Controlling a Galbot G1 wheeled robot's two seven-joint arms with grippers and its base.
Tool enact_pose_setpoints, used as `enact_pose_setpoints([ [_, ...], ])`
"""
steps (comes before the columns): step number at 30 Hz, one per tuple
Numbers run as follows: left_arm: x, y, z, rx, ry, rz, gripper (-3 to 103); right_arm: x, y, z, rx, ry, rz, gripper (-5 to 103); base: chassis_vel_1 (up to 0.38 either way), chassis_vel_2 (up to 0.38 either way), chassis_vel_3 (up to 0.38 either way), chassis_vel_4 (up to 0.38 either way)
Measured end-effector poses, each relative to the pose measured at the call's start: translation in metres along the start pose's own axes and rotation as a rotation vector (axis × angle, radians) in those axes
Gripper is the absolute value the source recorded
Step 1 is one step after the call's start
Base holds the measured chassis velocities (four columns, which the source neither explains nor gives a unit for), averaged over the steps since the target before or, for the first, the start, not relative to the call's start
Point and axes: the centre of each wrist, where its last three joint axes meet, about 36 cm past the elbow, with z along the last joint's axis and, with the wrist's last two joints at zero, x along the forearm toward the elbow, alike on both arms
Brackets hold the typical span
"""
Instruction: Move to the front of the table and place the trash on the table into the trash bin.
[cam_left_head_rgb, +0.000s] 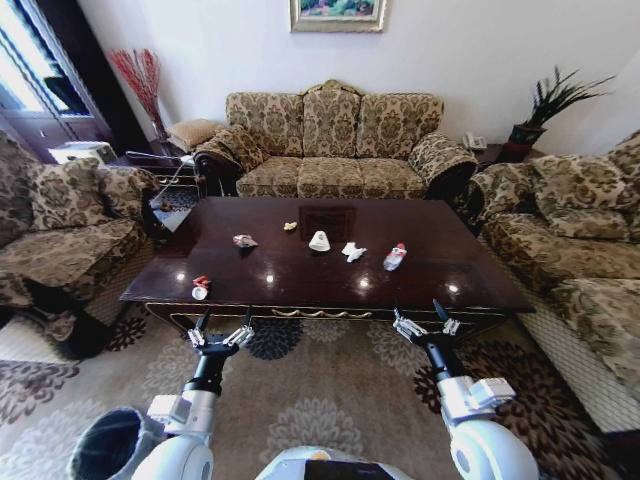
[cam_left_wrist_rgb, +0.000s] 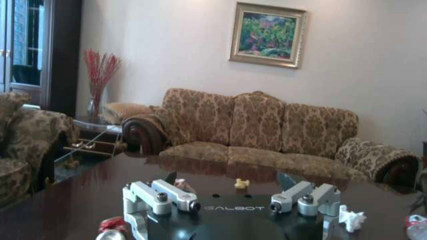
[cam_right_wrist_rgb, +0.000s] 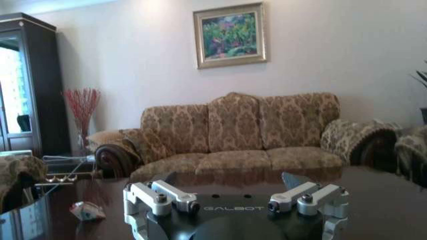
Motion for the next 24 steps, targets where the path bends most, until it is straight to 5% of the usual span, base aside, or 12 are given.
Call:
enact_pose_setpoints([
  [24,0.0046,0.0014,0.0018,-0.004,0.015,-0.008,99,0.0012,0.0029,0.0024,-0.039,-0.015,-0.005,100,0.057,-0.038,-0.057,0.036],
])
